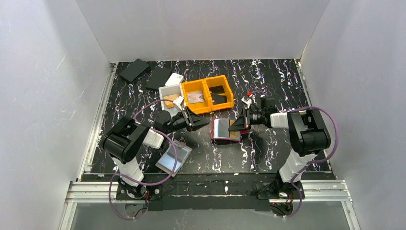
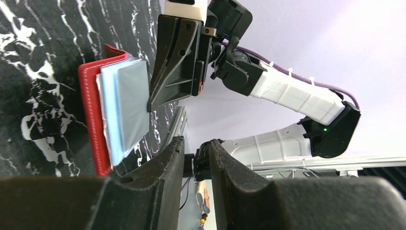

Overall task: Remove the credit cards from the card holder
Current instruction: Remove the credit card from the card holder.

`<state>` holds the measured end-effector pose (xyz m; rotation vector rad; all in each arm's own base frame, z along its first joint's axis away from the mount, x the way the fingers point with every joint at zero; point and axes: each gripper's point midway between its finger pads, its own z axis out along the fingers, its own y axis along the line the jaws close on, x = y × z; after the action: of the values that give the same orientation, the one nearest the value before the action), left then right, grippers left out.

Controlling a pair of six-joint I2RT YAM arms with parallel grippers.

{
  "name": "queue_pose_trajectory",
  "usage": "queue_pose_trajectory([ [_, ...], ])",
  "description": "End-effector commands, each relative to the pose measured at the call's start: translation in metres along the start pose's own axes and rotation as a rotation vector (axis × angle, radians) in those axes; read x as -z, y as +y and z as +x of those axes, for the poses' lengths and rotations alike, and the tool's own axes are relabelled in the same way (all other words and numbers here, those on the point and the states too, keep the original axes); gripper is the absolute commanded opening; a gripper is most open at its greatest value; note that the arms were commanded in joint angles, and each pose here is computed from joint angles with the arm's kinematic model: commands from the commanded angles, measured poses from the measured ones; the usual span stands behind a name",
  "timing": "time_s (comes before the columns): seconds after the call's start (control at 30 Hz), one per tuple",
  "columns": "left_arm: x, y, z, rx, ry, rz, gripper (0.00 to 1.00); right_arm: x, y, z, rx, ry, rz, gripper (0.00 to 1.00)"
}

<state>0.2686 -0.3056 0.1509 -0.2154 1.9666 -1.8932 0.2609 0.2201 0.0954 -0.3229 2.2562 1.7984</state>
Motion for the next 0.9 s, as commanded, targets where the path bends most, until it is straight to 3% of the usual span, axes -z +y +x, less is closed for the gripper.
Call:
queue_pose_trajectory([
  [0.0,-0.001,0.017,0.014,0.0,0.035,-0.028,0.25,-0.008,-0.018,0.015,0.008,0.075,0.055,0.01],
  [0.33,-0.023,0.075,0.036,0.062,0.074,-0.154,0.24,-0.016,-0.039,0.03,-0.012,0.145,0.122,0.01],
  [0.57,-0.03,0.093,0.038,0.069,0.078,-0.22,0.21,-0.018,-0.044,0.033,-0.017,0.166,0.133,0.01],
  [0.87,-0.025,0.124,0.053,0.114,0.098,-0.344,0.13,-0.018,-0.042,0.032,-0.014,0.168,0.124,0.01],
])
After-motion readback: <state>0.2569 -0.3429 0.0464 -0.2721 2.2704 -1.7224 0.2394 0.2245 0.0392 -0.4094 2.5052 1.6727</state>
